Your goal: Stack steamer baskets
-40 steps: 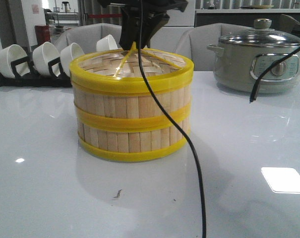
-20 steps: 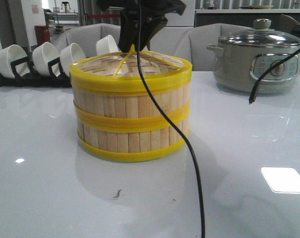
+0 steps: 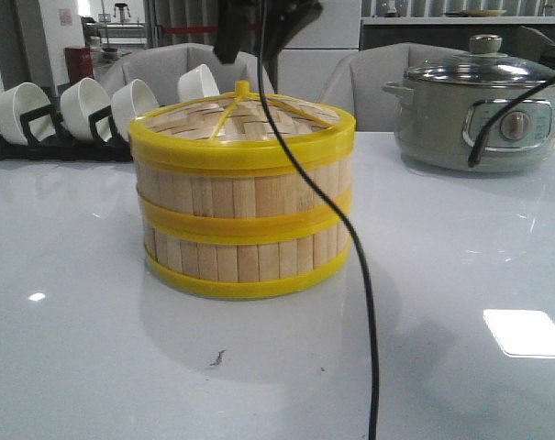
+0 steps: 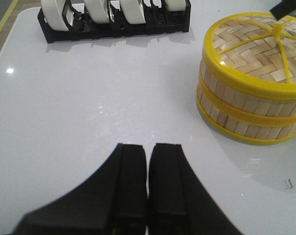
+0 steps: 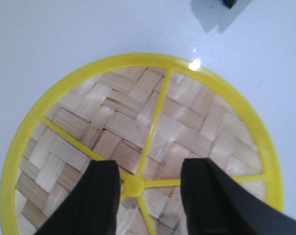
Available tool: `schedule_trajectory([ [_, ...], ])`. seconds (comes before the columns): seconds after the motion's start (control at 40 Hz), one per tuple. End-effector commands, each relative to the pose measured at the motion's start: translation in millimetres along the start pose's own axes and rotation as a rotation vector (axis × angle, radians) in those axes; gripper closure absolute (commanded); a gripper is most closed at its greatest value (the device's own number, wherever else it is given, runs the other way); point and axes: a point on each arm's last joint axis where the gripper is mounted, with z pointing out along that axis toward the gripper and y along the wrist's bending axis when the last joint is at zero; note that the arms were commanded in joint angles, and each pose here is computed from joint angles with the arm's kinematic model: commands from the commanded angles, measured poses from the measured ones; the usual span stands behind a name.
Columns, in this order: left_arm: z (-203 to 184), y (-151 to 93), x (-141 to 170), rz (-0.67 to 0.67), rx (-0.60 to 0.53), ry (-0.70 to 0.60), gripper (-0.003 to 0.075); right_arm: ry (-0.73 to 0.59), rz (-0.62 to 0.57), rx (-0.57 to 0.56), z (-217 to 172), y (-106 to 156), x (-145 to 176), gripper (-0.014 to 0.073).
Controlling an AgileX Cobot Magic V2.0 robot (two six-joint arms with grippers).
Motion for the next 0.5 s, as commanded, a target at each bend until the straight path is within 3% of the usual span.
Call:
schedule_trajectory([
  [0.0,-5,0,-15,-0.007,0.009,-0.104,0.0616,-0.234,0.006,0.055,-82,-12,-27,0.0189],
  [0.13,-5,0,-15,-0.007,0.009,-0.104,0.0616,-0.326,0.047,0.124,-134,-38,-25,0.0189],
  [0.25,-5,0,-15,-0.007,0.009,-0.104,0.0616,-0.424,0.109,0.229,-186,-69,-4,0.0189],
  [0.48,-5,0,-15,-0.007,0.009,-0.104,0.0616,-0.524,0.231,0.44,-248,-101,80,0.0189],
])
